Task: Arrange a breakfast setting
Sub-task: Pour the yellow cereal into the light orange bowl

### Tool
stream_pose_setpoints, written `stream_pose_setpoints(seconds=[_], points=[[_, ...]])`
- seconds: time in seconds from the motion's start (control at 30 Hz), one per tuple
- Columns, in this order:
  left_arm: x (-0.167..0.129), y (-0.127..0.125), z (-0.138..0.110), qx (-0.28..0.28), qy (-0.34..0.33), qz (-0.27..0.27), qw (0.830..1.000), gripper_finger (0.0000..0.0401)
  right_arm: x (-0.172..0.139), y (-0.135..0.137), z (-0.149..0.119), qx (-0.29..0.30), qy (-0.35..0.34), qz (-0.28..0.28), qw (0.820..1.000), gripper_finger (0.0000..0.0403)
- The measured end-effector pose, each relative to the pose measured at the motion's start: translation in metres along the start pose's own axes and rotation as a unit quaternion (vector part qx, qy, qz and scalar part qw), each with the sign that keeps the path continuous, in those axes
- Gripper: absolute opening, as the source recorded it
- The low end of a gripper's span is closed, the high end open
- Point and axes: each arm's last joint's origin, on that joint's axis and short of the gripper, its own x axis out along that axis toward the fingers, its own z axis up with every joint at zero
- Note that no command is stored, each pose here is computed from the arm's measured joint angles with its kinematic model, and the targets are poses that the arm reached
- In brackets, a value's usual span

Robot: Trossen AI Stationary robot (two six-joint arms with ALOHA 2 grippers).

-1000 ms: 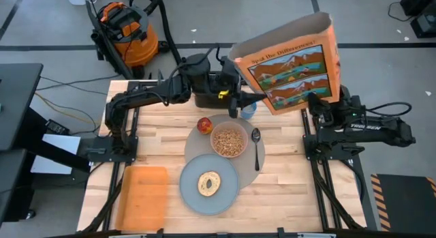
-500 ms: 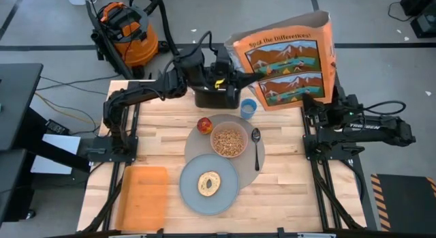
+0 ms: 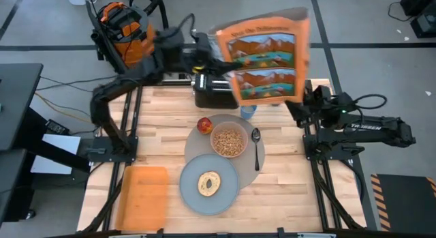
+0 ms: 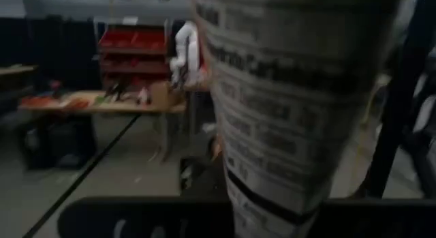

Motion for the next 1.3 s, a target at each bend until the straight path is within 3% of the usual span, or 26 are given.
stream_pose_setpoints(seconds=[0.2, 0.4, 0.67, 0.9, 1.0, 1.1, 1.3], points=[[-0.060, 0.016, 0.018, 0.034, 0.095, 0.107, 0.989, 0.0010, 0.000, -0.003, -0.010, 0.005, 0.045, -0.036, 0.998, 0.0351], [-0.113, 0.041, 0.019, 0.047, 0.198, 0.231, 0.951, 0.0010, 0.001, -0.006, -0.013, 0.004, 0.051, -0.073, 0.996, 0.0348], [-0.162, 0.063, 0.012, 0.024, 0.299, 0.307, 0.903, 0.0010, 0.000, -0.010, -0.011, 0.001, 0.030, -0.139, 0.990, 0.0348], [-0.192, 0.084, 0.010, -0.005, 0.321, 0.368, 0.873, 0.0009, 0.004, -0.010, -0.002, 0.006, 0.014, -0.152, 0.988, 0.0348], [-0.206, 0.090, -0.001, -0.021, 0.302, 0.407, 0.861, 0.0009, 0.006, -0.010, -0.001, 0.004, 0.010, -0.159, 0.987, 0.0348], [-0.224, 0.092, -0.028, -0.043, 0.271, 0.464, 0.842, 0.0009, 0.007, -0.011, -0.002, 0.002, 0.012, -0.169, 0.986, 0.0348], [-0.252, 0.068, -0.095, -0.068, 0.233, 0.575, 0.781, 0.0009, 0.009, -0.014, -0.009, 0.002, 0.021, -0.202, 0.979, 0.0348]])
